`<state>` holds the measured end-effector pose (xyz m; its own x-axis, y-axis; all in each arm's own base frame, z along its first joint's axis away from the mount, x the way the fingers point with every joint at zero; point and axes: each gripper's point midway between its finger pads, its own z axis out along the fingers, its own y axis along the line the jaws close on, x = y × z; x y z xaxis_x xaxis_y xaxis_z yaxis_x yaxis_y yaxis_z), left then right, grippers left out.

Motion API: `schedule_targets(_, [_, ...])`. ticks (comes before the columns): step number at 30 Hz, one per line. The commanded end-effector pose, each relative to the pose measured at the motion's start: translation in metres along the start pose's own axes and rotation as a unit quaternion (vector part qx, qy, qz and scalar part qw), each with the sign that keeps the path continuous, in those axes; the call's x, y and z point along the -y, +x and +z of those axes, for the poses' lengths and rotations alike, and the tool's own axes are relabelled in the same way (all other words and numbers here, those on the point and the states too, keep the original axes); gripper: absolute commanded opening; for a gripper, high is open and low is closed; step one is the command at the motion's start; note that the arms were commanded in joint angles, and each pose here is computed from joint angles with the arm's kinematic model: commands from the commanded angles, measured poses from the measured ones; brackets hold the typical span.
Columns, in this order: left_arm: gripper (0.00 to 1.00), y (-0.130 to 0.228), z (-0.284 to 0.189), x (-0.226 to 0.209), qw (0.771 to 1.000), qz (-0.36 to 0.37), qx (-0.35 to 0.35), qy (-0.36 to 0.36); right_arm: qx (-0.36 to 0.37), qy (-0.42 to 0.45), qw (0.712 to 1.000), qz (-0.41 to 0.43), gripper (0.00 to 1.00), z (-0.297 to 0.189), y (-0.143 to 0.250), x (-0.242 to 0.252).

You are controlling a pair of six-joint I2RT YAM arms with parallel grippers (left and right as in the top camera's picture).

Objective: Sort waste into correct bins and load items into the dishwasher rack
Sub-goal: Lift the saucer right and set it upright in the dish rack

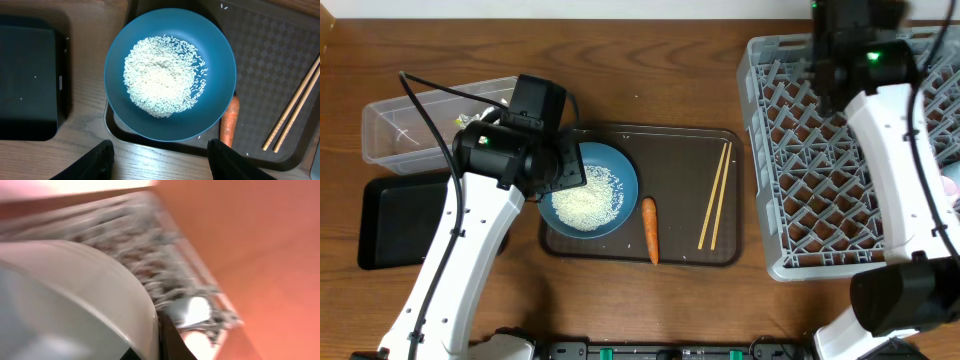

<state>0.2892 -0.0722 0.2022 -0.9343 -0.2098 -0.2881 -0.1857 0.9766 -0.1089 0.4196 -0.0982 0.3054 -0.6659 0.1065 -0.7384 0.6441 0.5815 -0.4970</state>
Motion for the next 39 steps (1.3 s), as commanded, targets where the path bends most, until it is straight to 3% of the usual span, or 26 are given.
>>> schedule_targets(1, [0.61, 0.0, 0.0, -0.004, 1.0, -0.001, 0.0, -0.007, 0.041, 0.142, 0.985, 0.086, 0.01, 0.013, -0.013, 0.056])
schedule_targets(14, [0.61, -0.002, 0.0, -0.003, 1.0, -0.004, 0.004, -0.005, -0.022, 0.233, 0.968, 0.09, 0.01, 0.125, 0.011, 0.077])
schedule_targets(22, [0.61, -0.003, 0.0, -0.002, 1.0, -0.004, 0.007, -0.004, -0.038, 0.259, 0.965, 0.024, 0.01, 0.186, 0.021, 0.057])
schedule_targets(39, [0.61, -0.004, 0.0, -0.002, 1.0, -0.007, 0.008, -0.003, -0.06, 0.261, 0.962, -0.048, 0.01, 0.246, 0.052, 0.016])
